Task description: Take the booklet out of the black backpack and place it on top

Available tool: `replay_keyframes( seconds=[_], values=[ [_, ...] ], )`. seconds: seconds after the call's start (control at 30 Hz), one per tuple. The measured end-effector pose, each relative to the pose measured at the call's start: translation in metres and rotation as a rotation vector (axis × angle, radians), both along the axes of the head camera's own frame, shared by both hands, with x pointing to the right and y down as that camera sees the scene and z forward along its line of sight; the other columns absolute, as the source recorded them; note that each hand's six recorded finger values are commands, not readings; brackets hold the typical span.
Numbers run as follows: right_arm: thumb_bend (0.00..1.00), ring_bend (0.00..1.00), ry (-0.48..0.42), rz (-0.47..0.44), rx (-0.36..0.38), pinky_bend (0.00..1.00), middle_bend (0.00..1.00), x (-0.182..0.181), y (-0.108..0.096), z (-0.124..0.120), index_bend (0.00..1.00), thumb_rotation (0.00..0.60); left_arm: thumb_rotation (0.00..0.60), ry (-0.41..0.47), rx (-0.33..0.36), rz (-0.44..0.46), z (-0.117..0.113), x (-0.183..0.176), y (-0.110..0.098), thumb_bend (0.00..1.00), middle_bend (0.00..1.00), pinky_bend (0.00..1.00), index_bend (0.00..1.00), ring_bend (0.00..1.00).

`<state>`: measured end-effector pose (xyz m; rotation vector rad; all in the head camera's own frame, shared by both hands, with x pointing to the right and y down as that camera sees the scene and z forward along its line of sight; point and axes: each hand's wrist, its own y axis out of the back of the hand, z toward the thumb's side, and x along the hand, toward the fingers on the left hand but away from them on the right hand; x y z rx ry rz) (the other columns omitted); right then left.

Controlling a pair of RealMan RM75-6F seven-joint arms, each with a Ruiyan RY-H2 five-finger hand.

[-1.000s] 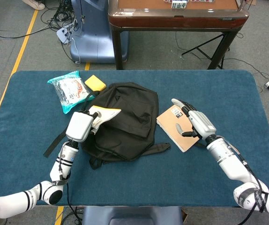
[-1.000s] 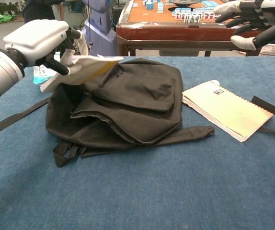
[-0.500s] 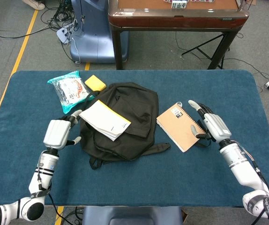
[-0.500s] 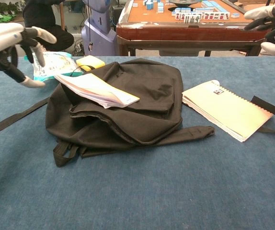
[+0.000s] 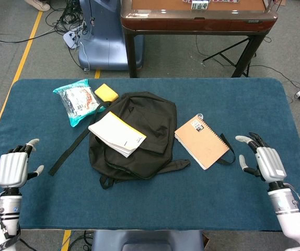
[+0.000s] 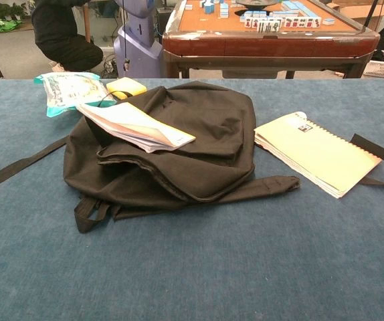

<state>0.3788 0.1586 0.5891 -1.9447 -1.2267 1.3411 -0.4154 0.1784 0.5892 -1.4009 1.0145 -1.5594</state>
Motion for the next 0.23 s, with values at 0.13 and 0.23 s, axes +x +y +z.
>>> replay_keyframes(
  seconds=[0.13, 0.23],
  values=[
    [0.48, 0.09, 0.015, 0.028, 0.014, 0.23, 0.25, 0.014, 0.013, -0.004, 0.23, 0.6, 0.6, -0.007, -0.003, -0.024, -0.005, -0.016, 0.014, 0.16, 0.42, 0.43, 0.31, 0.37],
    [0.48, 0.09, 0.013, 0.045, 0.02, 0.23, 0.26, 0.02, 0.02, -0.007, 0.23, 0.6, 0.6, 0.0, -0.005, -0.036, -0.008, -0.021, 0.021, 0.15, 0.42, 0.42, 0.31, 0.37]
  ],
)
